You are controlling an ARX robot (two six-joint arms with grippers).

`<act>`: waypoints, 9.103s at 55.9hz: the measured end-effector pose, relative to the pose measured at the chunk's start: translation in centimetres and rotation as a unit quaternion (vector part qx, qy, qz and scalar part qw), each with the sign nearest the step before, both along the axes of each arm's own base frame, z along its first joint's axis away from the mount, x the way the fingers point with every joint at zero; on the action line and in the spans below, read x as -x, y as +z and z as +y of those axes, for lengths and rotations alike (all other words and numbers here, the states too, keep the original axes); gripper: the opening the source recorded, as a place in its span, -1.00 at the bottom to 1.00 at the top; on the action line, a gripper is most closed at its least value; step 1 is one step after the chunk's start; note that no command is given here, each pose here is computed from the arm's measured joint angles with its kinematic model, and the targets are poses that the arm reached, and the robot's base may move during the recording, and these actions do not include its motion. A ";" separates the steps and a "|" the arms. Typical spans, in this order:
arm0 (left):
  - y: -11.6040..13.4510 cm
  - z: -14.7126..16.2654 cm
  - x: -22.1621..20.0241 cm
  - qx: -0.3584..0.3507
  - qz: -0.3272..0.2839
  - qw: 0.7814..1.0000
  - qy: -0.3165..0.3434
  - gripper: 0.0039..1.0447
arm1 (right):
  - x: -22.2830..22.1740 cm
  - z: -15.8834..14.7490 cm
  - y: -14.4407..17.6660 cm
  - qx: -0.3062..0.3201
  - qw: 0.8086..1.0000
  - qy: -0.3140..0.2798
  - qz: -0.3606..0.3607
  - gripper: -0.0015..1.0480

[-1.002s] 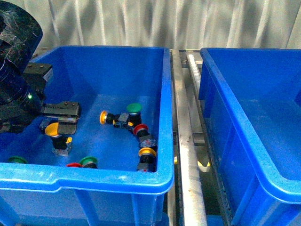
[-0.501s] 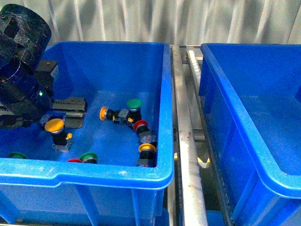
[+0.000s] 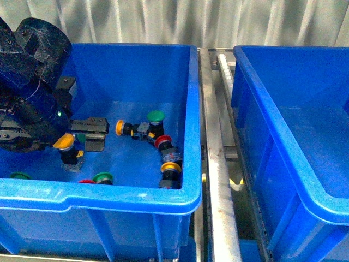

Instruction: Pick red and yellow buttons and place in box

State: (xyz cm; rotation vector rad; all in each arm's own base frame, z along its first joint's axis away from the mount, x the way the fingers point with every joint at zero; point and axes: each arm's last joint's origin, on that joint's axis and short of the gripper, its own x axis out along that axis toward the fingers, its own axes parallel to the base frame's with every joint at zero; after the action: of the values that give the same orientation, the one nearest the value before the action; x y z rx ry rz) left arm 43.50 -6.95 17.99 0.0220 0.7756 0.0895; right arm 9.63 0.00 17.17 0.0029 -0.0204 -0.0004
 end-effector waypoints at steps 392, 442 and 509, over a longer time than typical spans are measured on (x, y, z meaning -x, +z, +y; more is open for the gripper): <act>-1.0 7.0 33.8 0.016 -0.381 0.924 -0.041 -0.96 | -12.2 3.0 11.4 -0.545 0.834 -0.036 -0.086 -0.18; -1.0 7.0 33.8 0.015 -0.381 0.924 -0.041 0.85 | -11.1 4.4 11.6 -0.506 0.857 -0.054 -0.087 -0.19; -1.0 7.0 33.8 0.014 -0.381 0.923 -0.042 0.85 | -11.0 1.5 11.6 -0.499 0.855 -0.093 -0.105 -0.19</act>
State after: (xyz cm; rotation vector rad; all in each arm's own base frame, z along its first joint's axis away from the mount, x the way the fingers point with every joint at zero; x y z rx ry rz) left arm 9.74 0.00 16.97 -0.0086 -0.0063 0.0007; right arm 20.66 1.45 28.75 1.0493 -0.2395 -0.2063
